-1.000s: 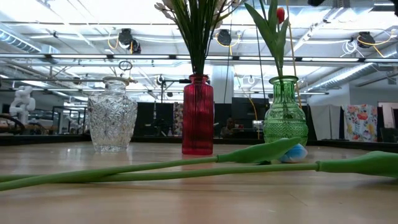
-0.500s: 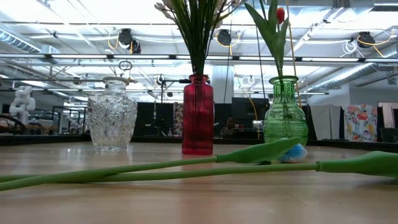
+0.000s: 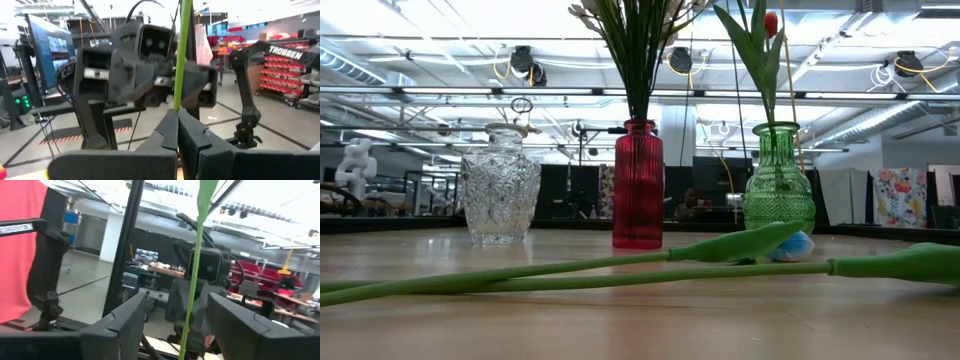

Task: Sort flowers into vase by color
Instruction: Put the yellow tulip into the green vase

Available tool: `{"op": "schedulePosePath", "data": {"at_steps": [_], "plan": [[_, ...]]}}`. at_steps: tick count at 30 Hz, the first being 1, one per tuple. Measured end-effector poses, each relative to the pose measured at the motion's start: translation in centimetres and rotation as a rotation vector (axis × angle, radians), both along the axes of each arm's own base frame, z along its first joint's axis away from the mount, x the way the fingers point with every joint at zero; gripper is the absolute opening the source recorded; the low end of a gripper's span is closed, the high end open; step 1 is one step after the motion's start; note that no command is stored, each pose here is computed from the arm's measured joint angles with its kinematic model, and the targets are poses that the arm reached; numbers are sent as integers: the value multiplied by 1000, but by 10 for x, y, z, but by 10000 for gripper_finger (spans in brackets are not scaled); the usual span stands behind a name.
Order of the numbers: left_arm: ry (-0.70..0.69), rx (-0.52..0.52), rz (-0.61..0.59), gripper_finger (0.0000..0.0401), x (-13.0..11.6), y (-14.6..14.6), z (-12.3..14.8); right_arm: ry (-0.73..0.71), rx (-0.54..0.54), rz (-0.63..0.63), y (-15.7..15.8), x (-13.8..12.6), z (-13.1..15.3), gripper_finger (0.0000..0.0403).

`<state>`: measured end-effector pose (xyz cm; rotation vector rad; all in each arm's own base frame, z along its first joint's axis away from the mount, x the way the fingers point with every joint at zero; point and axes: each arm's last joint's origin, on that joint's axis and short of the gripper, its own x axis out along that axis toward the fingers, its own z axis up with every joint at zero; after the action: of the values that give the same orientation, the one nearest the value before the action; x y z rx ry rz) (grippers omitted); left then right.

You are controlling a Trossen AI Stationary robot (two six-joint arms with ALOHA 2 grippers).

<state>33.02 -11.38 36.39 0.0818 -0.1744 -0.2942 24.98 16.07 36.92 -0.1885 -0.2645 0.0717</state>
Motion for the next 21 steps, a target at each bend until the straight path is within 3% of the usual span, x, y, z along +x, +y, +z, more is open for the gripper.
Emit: {"op": "schedulePosePath", "data": {"at_steps": [11,21], "plan": [[57,18,5,0,29,-8,-7,-38,65,-58,1,-8,20,221],[112,33,44,0,31,-5,-10,-35,100,-39,0,-7,26,222]]}}
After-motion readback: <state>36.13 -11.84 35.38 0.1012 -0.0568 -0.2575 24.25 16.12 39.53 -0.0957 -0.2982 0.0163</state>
